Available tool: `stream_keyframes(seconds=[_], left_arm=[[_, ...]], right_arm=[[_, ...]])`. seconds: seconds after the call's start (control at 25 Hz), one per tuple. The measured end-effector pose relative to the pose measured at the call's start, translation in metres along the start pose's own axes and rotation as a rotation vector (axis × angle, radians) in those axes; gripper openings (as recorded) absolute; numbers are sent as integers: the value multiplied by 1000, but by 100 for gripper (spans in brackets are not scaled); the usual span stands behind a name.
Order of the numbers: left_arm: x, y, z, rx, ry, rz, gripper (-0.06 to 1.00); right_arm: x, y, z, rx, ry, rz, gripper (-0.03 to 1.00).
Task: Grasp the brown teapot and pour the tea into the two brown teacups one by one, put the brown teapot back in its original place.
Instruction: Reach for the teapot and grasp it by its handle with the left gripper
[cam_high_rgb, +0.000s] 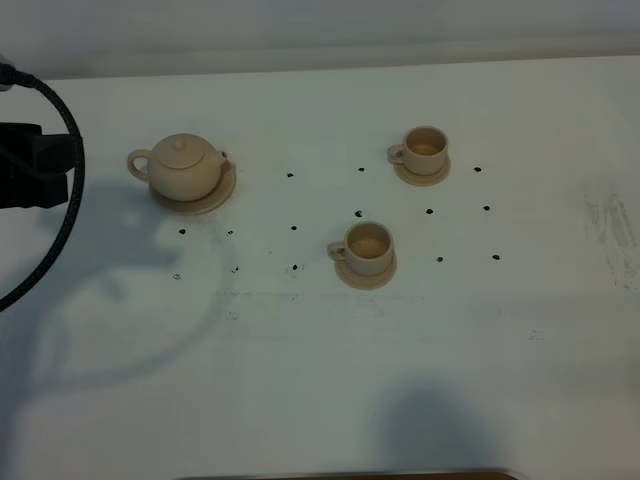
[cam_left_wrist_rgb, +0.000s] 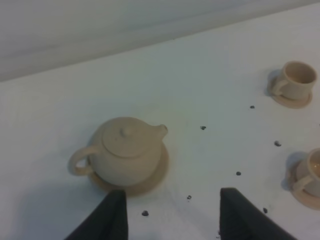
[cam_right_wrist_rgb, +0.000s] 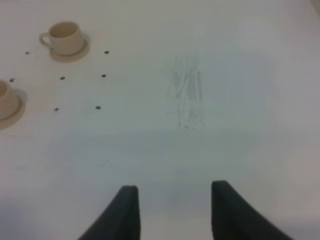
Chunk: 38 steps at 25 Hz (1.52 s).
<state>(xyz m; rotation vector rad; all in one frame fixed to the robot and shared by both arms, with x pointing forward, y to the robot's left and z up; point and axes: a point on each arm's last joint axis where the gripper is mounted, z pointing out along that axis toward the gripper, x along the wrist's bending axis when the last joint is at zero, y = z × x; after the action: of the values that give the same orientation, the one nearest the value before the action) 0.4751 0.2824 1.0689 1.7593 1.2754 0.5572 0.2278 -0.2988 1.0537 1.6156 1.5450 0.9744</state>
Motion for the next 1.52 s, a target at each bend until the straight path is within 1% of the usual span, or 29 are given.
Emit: stream_keyframes(seconds=[0.24, 0.48, 0.64, 0.92, 1.08, 1.16, 1.2, 1.24, 1.28, 1.36, 1.4, 1.44, 1.52], left_arm=[[4, -3, 8, 28, -5, 26, 40], [15, -11, 34, 110, -32, 55, 40], [21, -10, 46, 133, -46, 91, 40], [37, 4, 67, 144, -24, 137, 40], [47, 12, 80, 152, 2, 122, 40], [53, 13, 85, 186, 25, 101, 40], [57, 12, 88, 218, 43, 101, 40], [62, 12, 91, 253, 72, 76, 40], [68, 10, 95, 294, 101, 80, 40], [80, 11, 103, 353, 162, 52, 40], [86, 12, 107, 380, 185, 61, 40], [90, 14, 112, 406, 196, 55, 40], [98, 19, 120, 458, 201, 77, 40]], right_arm=[[0, 0, 0, 0, 0, 0, 35], [0, 0, 0, 0, 0, 0, 35], [0, 0, 0, 0, 0, 0, 35], [0, 0, 0, 0, 0, 0, 35], [0, 0, 0, 0, 0, 0, 35], [0, 0, 0, 0, 0, 0, 35], [0, 0, 0, 0, 0, 0, 35], [0, 0, 0, 0, 0, 0, 35], [0, 0, 0, 0, 0, 1, 35], [0, 0, 0, 0, 0, 1, 35], [0, 0, 0, 0, 0, 1, 35], [0, 0, 0, 0, 0, 1, 35], [0, 0, 0, 0, 0, 1, 35]])
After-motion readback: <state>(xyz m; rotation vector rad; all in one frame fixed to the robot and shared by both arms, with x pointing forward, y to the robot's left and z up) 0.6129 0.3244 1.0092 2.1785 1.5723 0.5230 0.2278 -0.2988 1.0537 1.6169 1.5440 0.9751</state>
